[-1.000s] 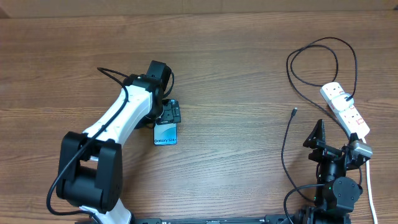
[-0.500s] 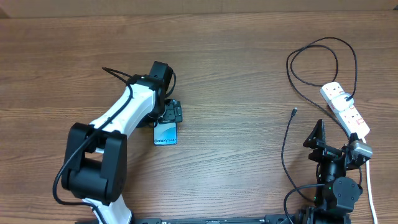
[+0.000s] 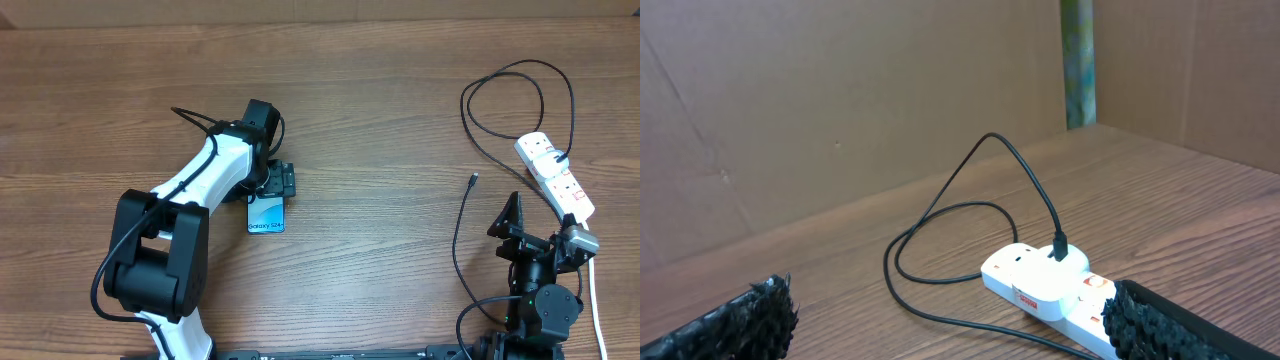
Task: Plug charger to phone and switch on socket
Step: 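Close the left gripper on the phone's top edge, then lift the phone with the left gripper and tilt it upright, then swing the right gripper toward the phone held by the left gripper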
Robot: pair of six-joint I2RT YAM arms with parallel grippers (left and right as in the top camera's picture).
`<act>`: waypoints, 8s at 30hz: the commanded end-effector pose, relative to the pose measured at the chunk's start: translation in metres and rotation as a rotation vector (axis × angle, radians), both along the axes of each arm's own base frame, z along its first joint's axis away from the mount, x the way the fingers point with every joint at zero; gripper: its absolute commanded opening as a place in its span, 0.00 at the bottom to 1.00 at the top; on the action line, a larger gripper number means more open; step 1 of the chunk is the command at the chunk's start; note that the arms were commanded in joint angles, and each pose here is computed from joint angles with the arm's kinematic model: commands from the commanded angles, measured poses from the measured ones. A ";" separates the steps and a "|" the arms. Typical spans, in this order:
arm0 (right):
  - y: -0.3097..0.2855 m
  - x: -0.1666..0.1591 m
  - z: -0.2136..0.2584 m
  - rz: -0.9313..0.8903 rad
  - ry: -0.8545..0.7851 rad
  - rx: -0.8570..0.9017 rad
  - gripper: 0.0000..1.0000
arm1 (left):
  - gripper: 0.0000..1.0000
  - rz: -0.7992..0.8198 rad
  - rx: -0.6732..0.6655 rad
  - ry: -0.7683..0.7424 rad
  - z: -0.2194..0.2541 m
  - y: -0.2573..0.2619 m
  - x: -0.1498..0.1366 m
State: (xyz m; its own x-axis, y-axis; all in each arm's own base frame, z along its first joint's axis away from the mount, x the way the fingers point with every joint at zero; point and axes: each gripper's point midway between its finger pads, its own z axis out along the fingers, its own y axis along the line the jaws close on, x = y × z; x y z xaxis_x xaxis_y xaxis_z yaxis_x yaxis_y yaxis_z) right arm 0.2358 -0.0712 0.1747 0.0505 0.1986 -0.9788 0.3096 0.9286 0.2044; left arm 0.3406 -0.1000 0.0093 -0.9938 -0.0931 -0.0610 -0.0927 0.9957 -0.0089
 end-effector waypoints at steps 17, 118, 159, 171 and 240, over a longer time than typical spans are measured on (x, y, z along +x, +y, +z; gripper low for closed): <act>0.002 0.001 -0.002 0.010 0.001 -0.011 1.00 | 0.79 -0.023 0.026 0.138 -0.037 0.003 -0.021; 0.002 0.001 -0.002 0.010 0.001 -0.011 1.00 | 0.39 0.031 -0.644 0.397 0.117 -0.078 -0.025; 0.161 -0.028 -0.005 0.956 0.111 0.514 0.99 | 0.39 0.051 -0.413 0.241 0.089 -0.060 0.005; 0.107 -0.019 0.022 0.577 0.352 0.291 1.00 | 0.39 0.111 -0.467 0.251 0.093 -0.069 0.008; 0.306 0.145 0.007 0.948 0.537 0.327 0.77 | 0.40 0.316 -1.061 0.264 0.167 -0.158 0.065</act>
State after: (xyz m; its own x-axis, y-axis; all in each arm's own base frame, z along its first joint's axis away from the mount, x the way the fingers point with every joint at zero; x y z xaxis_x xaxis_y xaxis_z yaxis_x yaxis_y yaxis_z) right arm 0.3793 0.2323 0.1800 -0.6640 0.1640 -0.7295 -0.3746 0.7714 0.5144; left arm 0.4053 -0.2501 0.1628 -0.8785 -0.2571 0.4027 -0.4777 0.4555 -0.7512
